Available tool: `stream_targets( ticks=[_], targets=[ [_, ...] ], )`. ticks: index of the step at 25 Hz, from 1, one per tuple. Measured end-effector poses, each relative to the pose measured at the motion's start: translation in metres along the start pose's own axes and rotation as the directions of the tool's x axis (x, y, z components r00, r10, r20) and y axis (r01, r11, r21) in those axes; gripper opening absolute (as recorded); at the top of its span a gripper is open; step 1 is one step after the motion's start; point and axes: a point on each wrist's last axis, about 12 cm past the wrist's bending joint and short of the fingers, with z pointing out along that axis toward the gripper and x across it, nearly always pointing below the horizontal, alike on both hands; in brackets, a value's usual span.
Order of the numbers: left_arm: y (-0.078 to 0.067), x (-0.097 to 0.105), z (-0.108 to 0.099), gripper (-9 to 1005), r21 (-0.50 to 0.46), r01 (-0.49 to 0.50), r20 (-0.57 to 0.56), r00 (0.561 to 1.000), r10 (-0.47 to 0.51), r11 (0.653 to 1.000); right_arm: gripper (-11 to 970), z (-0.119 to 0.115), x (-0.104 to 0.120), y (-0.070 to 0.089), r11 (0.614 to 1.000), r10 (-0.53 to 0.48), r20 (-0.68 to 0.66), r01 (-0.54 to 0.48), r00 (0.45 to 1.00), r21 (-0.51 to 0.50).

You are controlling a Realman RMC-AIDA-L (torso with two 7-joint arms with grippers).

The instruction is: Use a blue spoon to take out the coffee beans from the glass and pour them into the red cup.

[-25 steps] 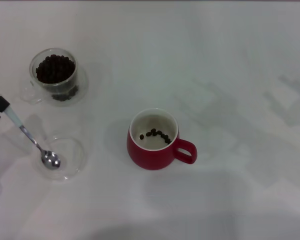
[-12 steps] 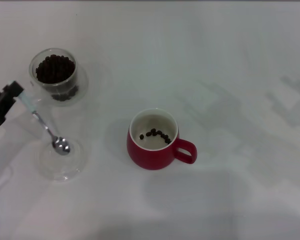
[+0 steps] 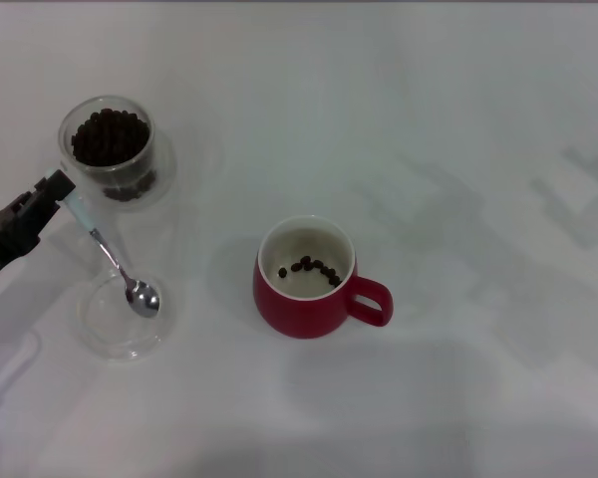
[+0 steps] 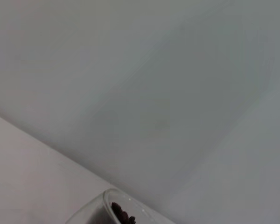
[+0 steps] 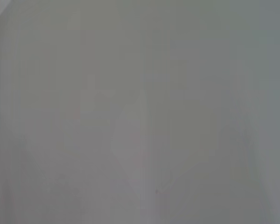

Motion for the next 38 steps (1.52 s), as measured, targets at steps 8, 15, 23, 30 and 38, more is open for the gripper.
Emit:
stream_targets(
  ticks=[8, 15, 23, 30, 38],
  targets=[
    [-0.001, 0.008, 0.007, 125, -0.014, 0.032, -0.018, 0.999, -0.033, 0.999, 696, 0.005, 0.000, -0.004, 1.000, -0.006, -0.007, 0.006, 1.000, -0.002],
    [-0.004, 0.021, 0.015, 143, -0.022, 0.070, -0.071, 0.995, -0.072, 0.997, 696, 0.010, 0.000, -0.006, 1.000, -0.009, -0.010, 0.009, 1.000, -0.006],
    [-0.002, 0.027, 0.005, 171, -0.041, 0.084, -0.074, 0.994, -0.086, 0.996, 695, 0.014, 0.001, -0.005, 1.000, -0.006, -0.008, 0.006, 1.000, -0.014],
    [0.001, 0.028, -0.009, 303, -0.066, 0.058, -0.071, 0.995, -0.063, 0.996, 694, 0.018, 0.004, -0.002, 1.000, 0.002, -0.004, -0.002, 1.000, -0.024],
    [0.011, 0.013, -0.033, 460, -0.096, -0.047, -0.071, 0.997, 0.040, 0.994, 695, 0.020, 0.005, 0.000, 1.000, -0.013, 0.006, 0.013, 1.000, -0.022]
  ],
)
